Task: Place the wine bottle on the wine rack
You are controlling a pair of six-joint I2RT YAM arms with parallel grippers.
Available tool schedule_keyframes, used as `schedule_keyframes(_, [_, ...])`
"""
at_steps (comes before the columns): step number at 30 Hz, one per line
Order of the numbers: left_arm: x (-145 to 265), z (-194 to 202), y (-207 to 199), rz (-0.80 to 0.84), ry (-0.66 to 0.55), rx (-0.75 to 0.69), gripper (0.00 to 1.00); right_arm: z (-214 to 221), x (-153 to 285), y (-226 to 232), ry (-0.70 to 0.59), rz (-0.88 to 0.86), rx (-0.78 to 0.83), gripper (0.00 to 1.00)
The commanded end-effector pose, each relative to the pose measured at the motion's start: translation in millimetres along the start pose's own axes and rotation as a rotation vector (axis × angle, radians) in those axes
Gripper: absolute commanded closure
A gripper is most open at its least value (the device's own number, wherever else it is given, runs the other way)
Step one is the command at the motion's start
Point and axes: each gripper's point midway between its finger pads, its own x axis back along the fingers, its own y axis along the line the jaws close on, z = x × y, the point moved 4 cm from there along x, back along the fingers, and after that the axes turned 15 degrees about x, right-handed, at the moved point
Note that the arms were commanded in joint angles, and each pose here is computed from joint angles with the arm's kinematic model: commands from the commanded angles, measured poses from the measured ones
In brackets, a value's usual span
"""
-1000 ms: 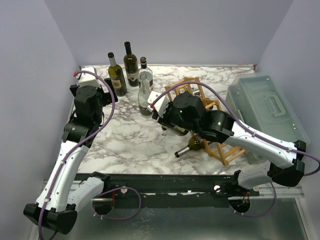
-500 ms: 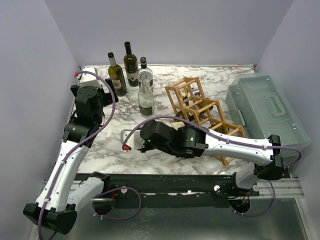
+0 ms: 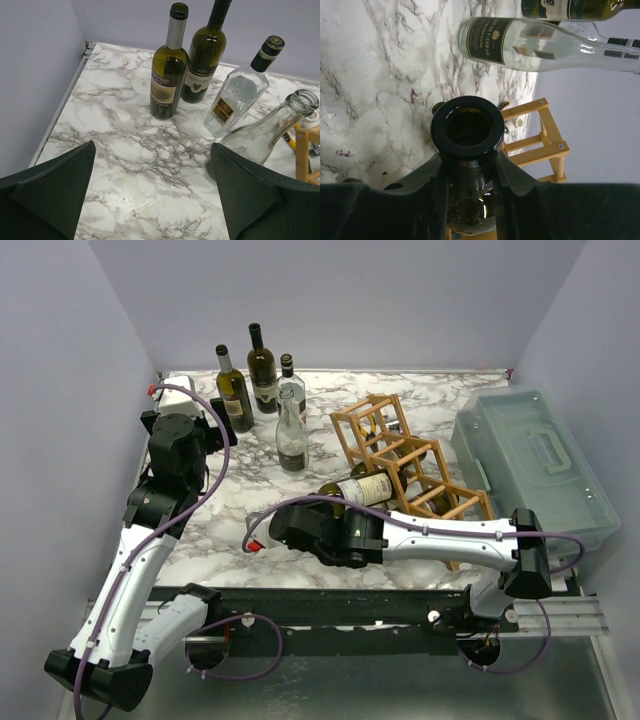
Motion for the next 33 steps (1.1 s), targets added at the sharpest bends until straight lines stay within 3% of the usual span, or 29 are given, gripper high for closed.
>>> schedule_keyframes(1, [2,-3,0,-0.006,-0.030,0.018,0.01,15,-7,1,0.148,0.073,0.132,1.00])
schedule_keyframes(13, [9,-5,-4,0.018,-0.042,0.021,0.01,37,-28,44,0.182,0.016,0.357,1.00])
schedule_keyframes(25, [14,-6,-7,0.034,-0.052,0.022,0.01,58,-35,39,0.111,0.017,0.307,1.00])
schedule_keyframes(33, [13,-4,-10,0.042,-0.044,0.018,0.01,78,-46,43,0.165,-0.021,0.331,1.00])
